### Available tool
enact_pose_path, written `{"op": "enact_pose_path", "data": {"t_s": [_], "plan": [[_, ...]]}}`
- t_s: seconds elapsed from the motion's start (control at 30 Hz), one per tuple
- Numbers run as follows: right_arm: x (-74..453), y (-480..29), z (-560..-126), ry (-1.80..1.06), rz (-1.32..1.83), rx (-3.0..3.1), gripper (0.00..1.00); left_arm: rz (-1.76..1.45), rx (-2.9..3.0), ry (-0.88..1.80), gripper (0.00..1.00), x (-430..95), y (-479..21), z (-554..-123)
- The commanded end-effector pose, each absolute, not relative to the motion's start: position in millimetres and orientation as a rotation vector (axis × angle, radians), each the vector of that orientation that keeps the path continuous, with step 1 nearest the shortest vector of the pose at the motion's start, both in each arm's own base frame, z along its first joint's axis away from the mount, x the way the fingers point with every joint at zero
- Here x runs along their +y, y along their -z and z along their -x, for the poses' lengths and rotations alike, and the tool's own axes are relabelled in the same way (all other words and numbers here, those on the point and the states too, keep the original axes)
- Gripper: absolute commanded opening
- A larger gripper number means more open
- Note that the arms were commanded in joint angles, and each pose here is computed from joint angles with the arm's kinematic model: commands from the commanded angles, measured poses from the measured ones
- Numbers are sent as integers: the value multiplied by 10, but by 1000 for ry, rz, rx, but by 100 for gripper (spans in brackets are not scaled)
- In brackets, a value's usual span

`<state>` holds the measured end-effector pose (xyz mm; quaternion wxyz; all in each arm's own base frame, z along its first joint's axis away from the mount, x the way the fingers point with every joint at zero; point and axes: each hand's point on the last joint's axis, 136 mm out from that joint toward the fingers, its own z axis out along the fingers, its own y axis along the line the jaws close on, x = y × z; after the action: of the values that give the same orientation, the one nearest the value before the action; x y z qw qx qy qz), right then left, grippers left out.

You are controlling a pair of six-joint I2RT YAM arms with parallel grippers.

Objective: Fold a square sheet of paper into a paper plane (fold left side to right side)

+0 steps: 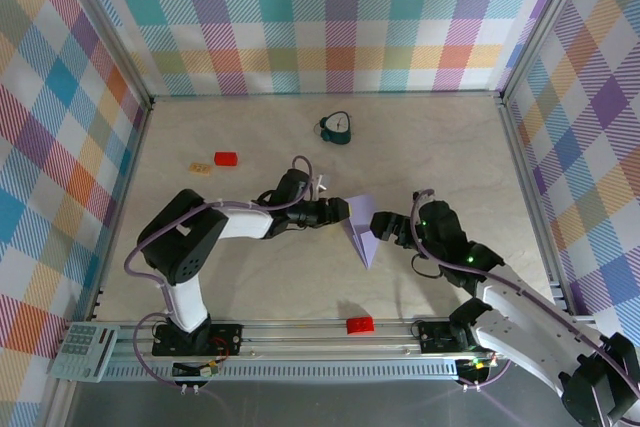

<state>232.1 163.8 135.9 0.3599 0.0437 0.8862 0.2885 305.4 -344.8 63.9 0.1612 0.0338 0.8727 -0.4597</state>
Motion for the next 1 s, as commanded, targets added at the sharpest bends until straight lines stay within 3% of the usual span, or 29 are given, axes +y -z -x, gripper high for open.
{"op": "enact_pose_path", "data": {"t_s": [0.0, 0.3, 0.67, 0.97], "plan": [[1599, -1358, -2290, -757, -145, 2274, 99, -117, 2464, 1394, 55, -3644, -720, -3083], [1538, -1341, -2248, -750, -166, 2266, 99, -146, 2489, 1435, 38, -3808, -620, -3113], [1537, -1339, -2256, -746, -168, 2267, 99, -182, 2434, 1421, 1, -3619, -820, -3112], [1590, -1325, -2291, -760, -158, 2271, 99, -203, 2288, 1456, 0, -3099, -1277, -3112]]}}
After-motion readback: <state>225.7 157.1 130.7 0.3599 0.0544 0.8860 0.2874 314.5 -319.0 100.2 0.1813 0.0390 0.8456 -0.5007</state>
